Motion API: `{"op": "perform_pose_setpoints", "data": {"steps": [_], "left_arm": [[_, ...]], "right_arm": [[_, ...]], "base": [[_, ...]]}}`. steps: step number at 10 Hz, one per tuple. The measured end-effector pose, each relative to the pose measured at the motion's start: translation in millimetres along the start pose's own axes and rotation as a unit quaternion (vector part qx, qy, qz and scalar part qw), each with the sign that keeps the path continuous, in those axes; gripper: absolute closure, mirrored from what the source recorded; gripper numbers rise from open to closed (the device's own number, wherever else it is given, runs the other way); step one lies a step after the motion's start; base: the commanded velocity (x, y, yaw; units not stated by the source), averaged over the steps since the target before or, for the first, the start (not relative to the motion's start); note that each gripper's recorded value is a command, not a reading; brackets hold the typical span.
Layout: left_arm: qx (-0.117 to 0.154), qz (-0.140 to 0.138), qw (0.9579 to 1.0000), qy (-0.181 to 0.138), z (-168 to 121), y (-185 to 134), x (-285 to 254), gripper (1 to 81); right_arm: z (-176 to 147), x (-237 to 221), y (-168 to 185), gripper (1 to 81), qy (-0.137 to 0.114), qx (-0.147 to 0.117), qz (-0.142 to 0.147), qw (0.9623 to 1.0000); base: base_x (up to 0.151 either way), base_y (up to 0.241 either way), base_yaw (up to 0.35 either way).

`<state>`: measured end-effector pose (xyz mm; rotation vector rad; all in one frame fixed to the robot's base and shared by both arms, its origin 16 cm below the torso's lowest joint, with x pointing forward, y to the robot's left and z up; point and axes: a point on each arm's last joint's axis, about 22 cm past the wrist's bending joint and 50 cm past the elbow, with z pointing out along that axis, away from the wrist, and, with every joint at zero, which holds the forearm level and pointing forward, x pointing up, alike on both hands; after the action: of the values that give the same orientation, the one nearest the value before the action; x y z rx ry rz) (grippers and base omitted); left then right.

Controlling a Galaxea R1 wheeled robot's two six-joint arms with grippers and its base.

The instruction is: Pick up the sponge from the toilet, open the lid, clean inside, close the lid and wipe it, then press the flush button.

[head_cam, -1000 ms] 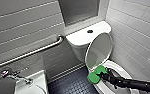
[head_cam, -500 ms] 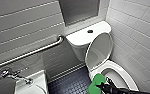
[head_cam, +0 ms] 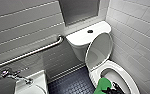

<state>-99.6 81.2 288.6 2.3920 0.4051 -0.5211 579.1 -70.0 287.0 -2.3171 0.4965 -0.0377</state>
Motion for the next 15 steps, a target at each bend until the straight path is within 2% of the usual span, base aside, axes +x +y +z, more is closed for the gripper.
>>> {"op": "perform_pose_setpoints", "data": {"steps": [4,6,8,10,11,13,15], "left_arm": [[-0.001,0.0,1.0,0.0,1.1,1.8,0.1,1.0],[-0.003,0.0,1.0,0.0,1.1,2.8,0.2,1.0],[-0.008,0.0,1.0,0.001,1.1,4.8,0.3,1.0],[-0.008,0.001,1.0,0.001,1.1,4.9,0.4,1.0],[-0.009,0.004,1.0,0.001,1.4,5.5,0.4,1.0],[-0.008,0.005,1.0,0.001,1.4,5.0,0.4,1.0],[-0.004,0.011,0.9999,0.0,1.8,2.1,0.0,1.0]], "right_arm": [[-34.7,-11.1,39.2,81.1,0.02,-0.034,0.003,0.9992],[-43.8,-21.9,58.0,81.1,0.023,-0.046,0.013,0.9986],[-61.9,-38.9,89.9,81.1,0.024,-0.068,0.033,0.9968],[-90.7,-54.1,125.7,81.1,0.036,-0.103,0.061,0.9921],[-109.0,-64.8,147.1,81.1,0.047,-0.128,0.079,0.9875],[-139.2,-81.9,169.0,81.1,0.058,-0.158,0.102,0.9804],[-157.5,-86.7,153.9,81.1,0.067,-0.154,0.105,0.9802]], "base": [[0.0,0.0,0.0],[0.0,0.0,0.0],[0.0,0.0,0.0],[0.0,0.0,0.0],[0.0,0.0,0.0],[0.0,0.0,0.0],[0.0,0.0,0.0]]}}
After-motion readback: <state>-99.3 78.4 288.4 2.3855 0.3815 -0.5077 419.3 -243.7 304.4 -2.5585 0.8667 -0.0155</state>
